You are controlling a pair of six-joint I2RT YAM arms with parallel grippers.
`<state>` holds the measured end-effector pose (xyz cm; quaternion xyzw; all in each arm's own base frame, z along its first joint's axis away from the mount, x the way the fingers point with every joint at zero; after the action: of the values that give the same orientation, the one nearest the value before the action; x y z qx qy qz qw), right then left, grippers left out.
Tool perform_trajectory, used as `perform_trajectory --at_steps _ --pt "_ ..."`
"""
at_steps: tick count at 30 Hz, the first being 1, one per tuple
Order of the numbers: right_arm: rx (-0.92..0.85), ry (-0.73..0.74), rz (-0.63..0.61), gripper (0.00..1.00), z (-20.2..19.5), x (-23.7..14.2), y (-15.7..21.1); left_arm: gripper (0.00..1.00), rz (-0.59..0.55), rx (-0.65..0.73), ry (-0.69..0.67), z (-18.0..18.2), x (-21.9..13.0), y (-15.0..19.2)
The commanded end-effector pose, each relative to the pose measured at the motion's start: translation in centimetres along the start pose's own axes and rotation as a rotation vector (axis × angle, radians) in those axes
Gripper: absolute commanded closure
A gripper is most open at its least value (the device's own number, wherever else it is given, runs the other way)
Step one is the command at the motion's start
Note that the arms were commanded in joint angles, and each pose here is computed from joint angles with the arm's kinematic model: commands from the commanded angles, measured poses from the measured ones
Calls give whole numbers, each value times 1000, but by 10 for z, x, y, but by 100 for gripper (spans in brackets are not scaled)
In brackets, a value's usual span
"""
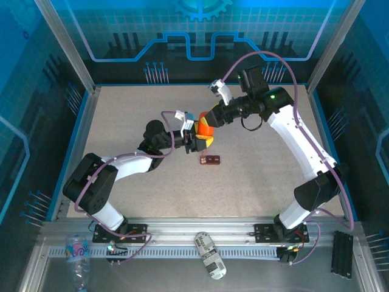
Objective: Sort the pills into containers
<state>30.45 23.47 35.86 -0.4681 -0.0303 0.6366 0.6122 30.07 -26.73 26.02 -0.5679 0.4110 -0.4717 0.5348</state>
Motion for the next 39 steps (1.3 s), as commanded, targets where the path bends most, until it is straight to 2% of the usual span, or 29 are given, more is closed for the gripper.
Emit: perform_trajectory --at_steps 1,6,10,13,19,24,27,32,34,37,39 --pt "36 -6 15 60 2 4 7 100 -44 48 1 3 2 -17" --pt "134 103 -16 73 -7 15 17 100 -52 95 -104 11 -1 -22" --pt "246 294 -97 75 -19 29 27 100 -45 188 -255 17 -6 -25" --pt "330 383 -171 78 -27 40 33 100 -39 252 -338 17 -6 -26" --pt "403 462 -273 79 -33 53 37 100 -33 328 -448 13 -6 -25" --pt "404 451 -299 77 -34 48 31 100 -22 317 -427 10 -4 -20" --pt "403 402 -312 70 -35 35 24 100 -5 298 -388 8 0 -16" --pt "344 271 -366 43 -27 -8 10 100 15 238 -307 7 1 -10" --pt "319 261 -383 33 -25 -27 10 100 12 212 -276 8 1 -10" --pt "283 254 -375 23 -24 -48 12 100 13 182 -230 7 0 -9" --pt "267 242 -354 20 -24 -57 13 100 14 170 -200 6 0 -9"
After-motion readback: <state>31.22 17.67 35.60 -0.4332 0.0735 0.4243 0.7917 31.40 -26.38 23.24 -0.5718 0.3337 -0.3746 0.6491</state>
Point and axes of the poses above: each hand's point on the last joint's axis, 136 mm out from that joint toward the fingers, its own x axis out along the fingers, its own z axis along the line the jaws close on, y = z × x, the point moved 5 cm from there along -x, back along the fingers, and after that the axes turned 15 degrees about x, right-handed, at the moved point
